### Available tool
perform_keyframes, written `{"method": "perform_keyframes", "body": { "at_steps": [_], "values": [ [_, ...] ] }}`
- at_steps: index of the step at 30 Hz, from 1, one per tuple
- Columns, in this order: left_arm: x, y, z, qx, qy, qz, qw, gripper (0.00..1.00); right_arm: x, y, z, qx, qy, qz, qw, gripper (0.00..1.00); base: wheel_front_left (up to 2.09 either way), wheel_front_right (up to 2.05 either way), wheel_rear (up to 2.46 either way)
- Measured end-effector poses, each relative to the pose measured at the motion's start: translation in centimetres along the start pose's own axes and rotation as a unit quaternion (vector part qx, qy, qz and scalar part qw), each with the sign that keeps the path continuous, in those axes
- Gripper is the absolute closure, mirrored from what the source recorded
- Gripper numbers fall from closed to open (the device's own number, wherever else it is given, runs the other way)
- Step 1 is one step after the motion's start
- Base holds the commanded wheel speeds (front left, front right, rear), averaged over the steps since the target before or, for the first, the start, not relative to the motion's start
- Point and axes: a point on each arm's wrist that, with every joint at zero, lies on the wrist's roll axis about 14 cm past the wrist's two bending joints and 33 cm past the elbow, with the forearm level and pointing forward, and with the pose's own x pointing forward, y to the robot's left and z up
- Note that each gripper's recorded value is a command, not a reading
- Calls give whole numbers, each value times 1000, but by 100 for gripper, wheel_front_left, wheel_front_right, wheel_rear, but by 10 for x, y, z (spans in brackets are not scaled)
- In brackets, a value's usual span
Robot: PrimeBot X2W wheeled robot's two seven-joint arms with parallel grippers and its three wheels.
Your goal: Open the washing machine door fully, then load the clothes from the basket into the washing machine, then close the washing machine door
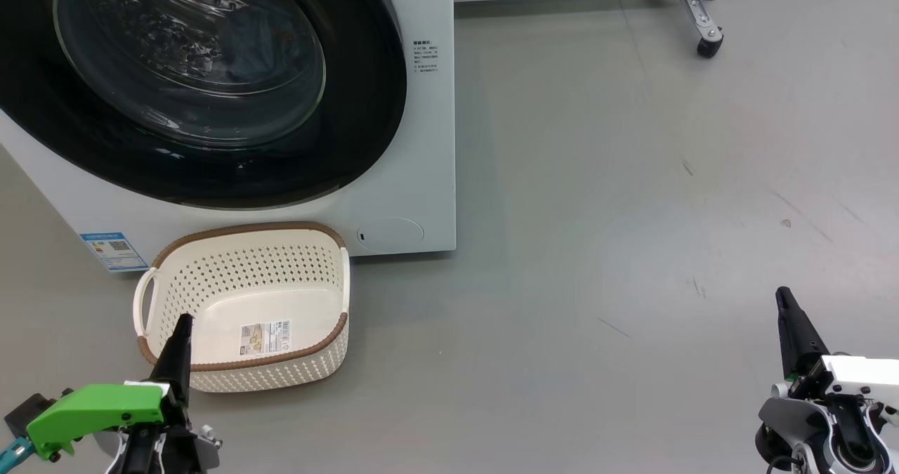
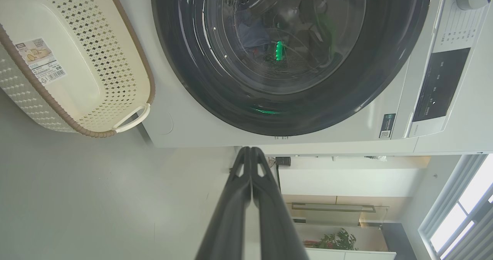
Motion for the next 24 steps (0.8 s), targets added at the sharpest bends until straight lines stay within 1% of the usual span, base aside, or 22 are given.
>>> {"method": "perform_keyframes", "body": {
  "at_steps": [24],
  "values": [
    [0,0,0,0,0,0,1000,100,0,0,0,0,0,0,1000,100,0,0,0]
  ]
}}
